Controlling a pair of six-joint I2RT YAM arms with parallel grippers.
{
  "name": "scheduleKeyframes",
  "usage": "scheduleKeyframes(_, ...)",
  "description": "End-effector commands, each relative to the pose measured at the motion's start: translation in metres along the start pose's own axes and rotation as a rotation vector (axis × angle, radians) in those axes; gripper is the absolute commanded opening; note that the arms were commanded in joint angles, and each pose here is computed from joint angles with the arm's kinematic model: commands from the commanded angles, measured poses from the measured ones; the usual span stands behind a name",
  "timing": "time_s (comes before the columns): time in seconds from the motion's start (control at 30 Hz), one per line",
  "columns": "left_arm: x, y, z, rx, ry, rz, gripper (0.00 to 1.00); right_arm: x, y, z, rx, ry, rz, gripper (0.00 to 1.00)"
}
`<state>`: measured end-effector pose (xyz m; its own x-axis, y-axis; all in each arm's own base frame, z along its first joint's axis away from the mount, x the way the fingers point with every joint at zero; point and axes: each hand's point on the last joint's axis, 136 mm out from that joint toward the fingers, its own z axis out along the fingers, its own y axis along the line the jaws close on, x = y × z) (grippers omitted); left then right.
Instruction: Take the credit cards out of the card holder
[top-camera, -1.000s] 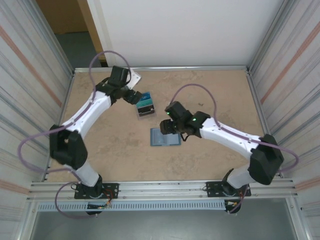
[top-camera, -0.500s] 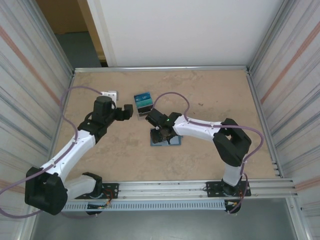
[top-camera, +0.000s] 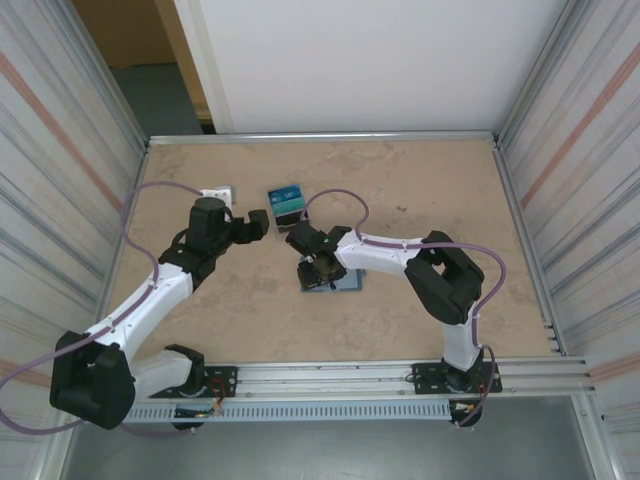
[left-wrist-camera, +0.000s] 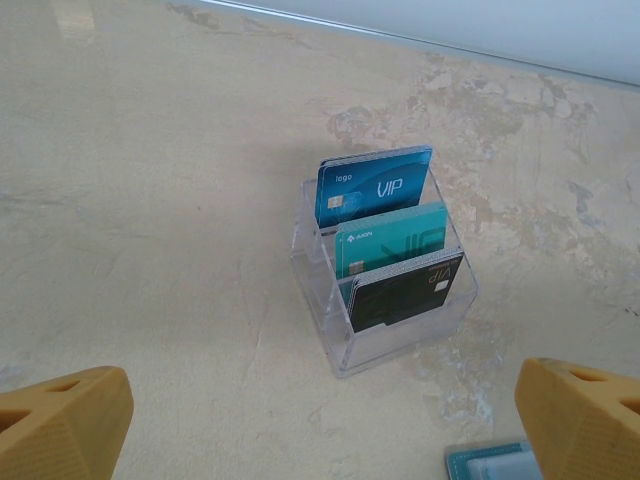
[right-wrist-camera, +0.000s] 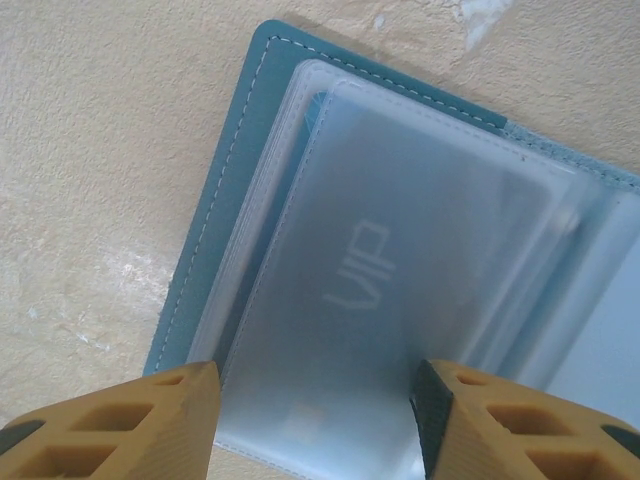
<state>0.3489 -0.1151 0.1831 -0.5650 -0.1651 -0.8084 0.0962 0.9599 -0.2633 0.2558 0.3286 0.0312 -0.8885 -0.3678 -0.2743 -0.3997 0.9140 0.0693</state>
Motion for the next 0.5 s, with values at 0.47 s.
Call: scheduleKeyframes(0.47, -0.009, -0.026, -0.008, 0.041, -0.046, 0.106, 0.99, 0.009, -0.02, 0.003, -0.029, 0.02, 0.053, 0.31)
